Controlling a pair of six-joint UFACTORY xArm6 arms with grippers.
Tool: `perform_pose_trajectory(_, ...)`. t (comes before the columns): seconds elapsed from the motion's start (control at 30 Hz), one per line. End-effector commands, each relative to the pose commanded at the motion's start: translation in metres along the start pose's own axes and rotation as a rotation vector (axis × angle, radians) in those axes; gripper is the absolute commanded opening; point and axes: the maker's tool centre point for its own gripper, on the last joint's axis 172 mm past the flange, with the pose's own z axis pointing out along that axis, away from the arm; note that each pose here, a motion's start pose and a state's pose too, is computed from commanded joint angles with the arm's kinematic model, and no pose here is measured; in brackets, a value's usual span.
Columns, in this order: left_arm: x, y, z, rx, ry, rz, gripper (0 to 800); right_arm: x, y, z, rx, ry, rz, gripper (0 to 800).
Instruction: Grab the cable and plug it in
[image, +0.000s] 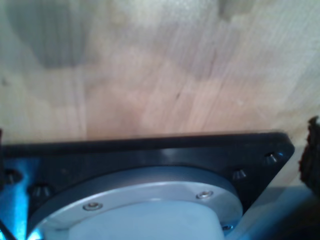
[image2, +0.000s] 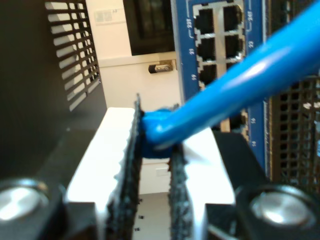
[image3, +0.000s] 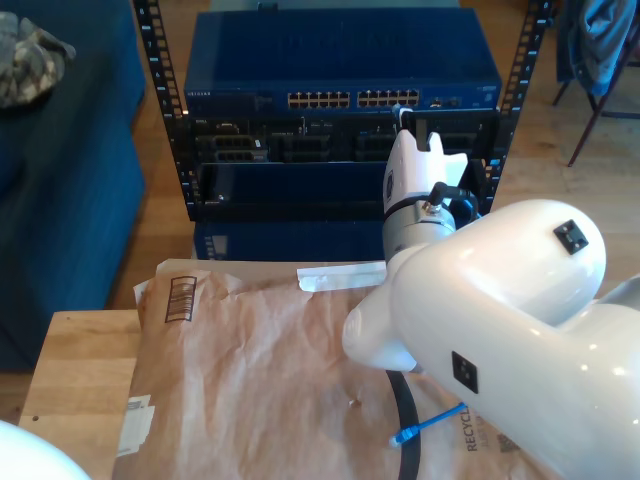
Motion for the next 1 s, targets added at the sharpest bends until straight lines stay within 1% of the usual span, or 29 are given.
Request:
perform_pose_trajectory(0.1, 0.0, 0.0, 0.0, -0.001, 0.0, -0.001, 800, 0.009, 0.005, 0.009, 0.001, 0.054, -0.013, 0)
perform_pose_trajectory(0.13, 0.0, 0.0, 0.0, -0.001, 0.0, -0.001, 800, 0.008, 0.005, 0.012, 0.006, 0.058, -0.024, 0)
perform_pose_trajectory(0.3, 0.0, 0.0, 0.0, 0.0, 0.0, 0.0, 800, 0.002, 0.001, 0.025, 0.028, 0.061, -0.018, 0)
perform_pose_trajectory(0.37, 0.0, 0.0, 0.0, -0.001, 0.0, -0.001, 800, 0.003, 0.008, 0.029, 0.024, 0.066, -0.022, 0)
perform_pose_trajectory(0.57, 0.0, 0.0, 0.0, -0.001, 0.0, -0.001, 800, 0.012, 0.014, 0.033, 0.017, 0.081, -0.047, 0)
perform_pose_trajectory(1.0, 0.0, 0.0, 0.0, -0.001, 0.0, -0.001, 800, 0.019, 0.021, 0.044, 0.019, 0.097, -0.045, 0)
